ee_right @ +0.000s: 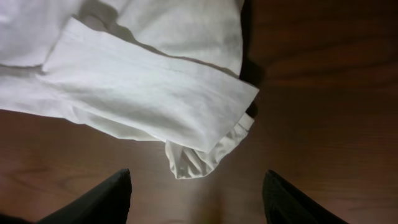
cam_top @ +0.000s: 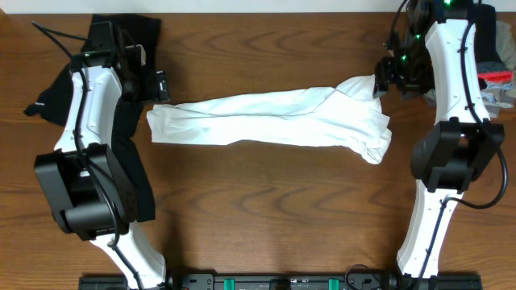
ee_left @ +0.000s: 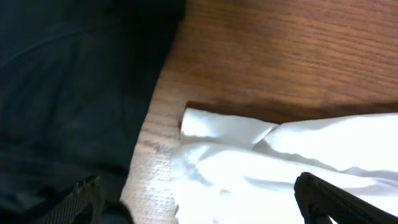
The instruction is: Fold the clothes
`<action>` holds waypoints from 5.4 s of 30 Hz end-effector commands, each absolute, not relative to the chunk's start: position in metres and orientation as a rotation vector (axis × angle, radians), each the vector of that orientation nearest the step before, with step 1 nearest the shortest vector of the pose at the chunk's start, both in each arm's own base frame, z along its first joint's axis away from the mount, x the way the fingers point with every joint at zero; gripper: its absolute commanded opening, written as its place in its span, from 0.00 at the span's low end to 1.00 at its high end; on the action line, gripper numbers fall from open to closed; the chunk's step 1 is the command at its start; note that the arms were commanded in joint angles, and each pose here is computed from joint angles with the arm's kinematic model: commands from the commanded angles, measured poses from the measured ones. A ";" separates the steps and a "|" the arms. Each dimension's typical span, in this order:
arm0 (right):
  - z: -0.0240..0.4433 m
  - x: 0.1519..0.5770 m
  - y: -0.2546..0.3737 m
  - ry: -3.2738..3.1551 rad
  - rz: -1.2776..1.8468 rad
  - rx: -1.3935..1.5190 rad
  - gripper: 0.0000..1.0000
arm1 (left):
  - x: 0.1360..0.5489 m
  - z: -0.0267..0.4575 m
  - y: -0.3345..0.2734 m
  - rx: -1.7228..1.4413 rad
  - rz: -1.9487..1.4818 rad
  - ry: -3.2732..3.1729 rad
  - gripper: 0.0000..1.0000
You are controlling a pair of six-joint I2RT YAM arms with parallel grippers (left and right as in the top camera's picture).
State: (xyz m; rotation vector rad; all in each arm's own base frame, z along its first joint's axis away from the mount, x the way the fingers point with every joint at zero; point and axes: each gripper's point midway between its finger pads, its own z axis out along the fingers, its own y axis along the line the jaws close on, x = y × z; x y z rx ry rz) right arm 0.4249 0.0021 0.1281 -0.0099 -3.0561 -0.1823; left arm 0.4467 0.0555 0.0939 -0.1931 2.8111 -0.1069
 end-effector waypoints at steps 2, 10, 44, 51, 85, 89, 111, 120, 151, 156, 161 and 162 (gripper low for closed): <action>0.135 0.429 0.000 -3.088 -0.180 -0.002 0.65 | 0.448 0.078 0.059 -0.191 -0.155 2.836 0.98; 0.135 0.434 0.006 -3.108 -0.197 0.025 0.66 | 0.437 0.051 0.063 -0.086 -0.239 2.903 0.98; 0.136 0.438 0.013 -3.121 -0.266 0.025 0.66 | 0.385 -0.032 -0.006 0.092 -0.448 3.170 0.06; 0.136 0.439 0.013 -3.126 -0.266 0.026 0.66 | 0.390 -0.009 0.024 -0.148 -0.377 3.130 0.06; 0.136 0.441 0.017 -3.130 -0.278 0.036 0.71 | 0.405 0.111 -0.161 0.391 -0.425 2.775 0.06; 0.136 0.440 0.017 -3.130 -0.278 0.036 0.71 | 0.399 0.113 -0.186 0.474 -0.441 2.750 0.06; 0.136 0.441 0.017 -3.130 -0.278 0.036 0.72 | 0.395 0.071 -0.236 0.623 -0.469 2.751 0.91; 0.136 0.441 0.017 -3.133 -0.278 0.037 0.72 | 0.389 0.076 -0.268 0.712 -0.496 2.678 0.92; 0.136 0.444 0.017 -3.146 -0.279 0.038 0.71 | 0.432 0.068 -0.312 0.558 -0.591 2.524 0.06; 0.136 0.444 0.017 -3.146 -0.279 0.038 0.71 | 0.439 0.075 -0.317 0.509 -0.618 2.494 0.06; 0.136 0.444 0.017 -3.146 -0.279 0.038 0.72 | 0.427 0.064 -0.309 0.518 -0.594 2.567 0.84; 0.136 0.444 0.017 -3.146 -0.279 0.038 0.72 | 0.423 0.061 -0.305 0.530 -0.581 2.589 0.89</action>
